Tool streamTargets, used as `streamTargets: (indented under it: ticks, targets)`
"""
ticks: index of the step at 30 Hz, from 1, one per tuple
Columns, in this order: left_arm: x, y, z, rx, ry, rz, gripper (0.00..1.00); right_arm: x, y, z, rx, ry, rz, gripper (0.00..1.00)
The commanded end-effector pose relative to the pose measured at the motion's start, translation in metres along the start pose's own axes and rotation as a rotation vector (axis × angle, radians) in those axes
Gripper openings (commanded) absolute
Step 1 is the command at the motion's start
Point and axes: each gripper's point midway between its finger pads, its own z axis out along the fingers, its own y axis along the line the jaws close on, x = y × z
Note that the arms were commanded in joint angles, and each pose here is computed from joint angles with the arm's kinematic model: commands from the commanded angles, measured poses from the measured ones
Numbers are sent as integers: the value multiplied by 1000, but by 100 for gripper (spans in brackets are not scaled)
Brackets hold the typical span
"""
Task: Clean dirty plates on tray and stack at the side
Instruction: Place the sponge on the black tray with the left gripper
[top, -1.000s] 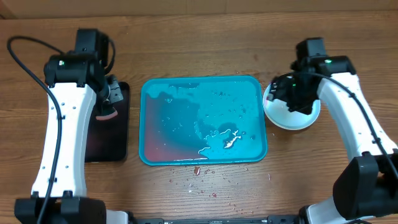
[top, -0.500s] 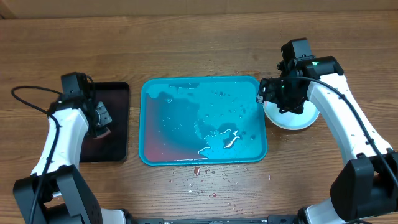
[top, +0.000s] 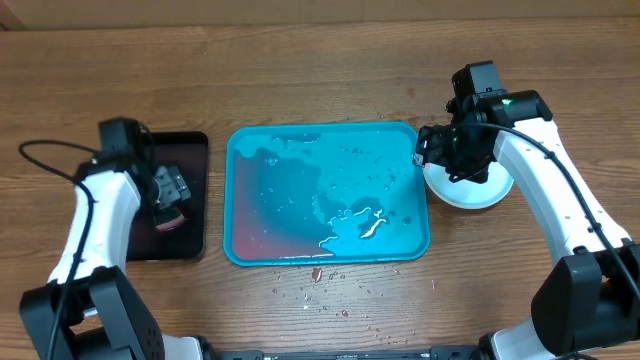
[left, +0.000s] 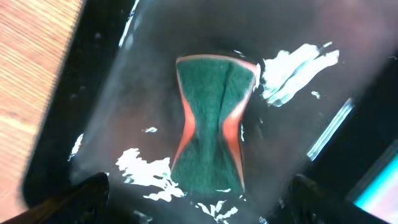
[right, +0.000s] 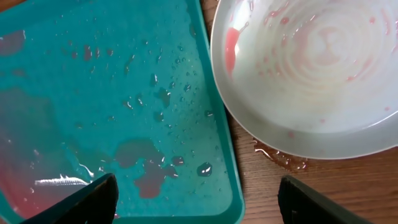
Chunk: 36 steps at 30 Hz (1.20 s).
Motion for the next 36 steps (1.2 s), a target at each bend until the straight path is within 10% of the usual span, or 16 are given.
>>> streamTargets:
  ticks: [1, 10, 23, 36]
  targets:
    - [-38, -10, -53, 63, -85, -6, 95, -7, 7, -21, -15, -62, -19, 82]
    - [-47, -44, -150, 312, -62, -13, 100, 7, 4, -104, -24, -232, -71, 100]
    - [-46, -54, -154, 373, -53, -8, 100, 100, 0, -233, -249, -557, -132, 100]
    - [-47, -54, -155, 373, -54, -8, 100, 122, -6, -254, -293, -651, -155, 100]
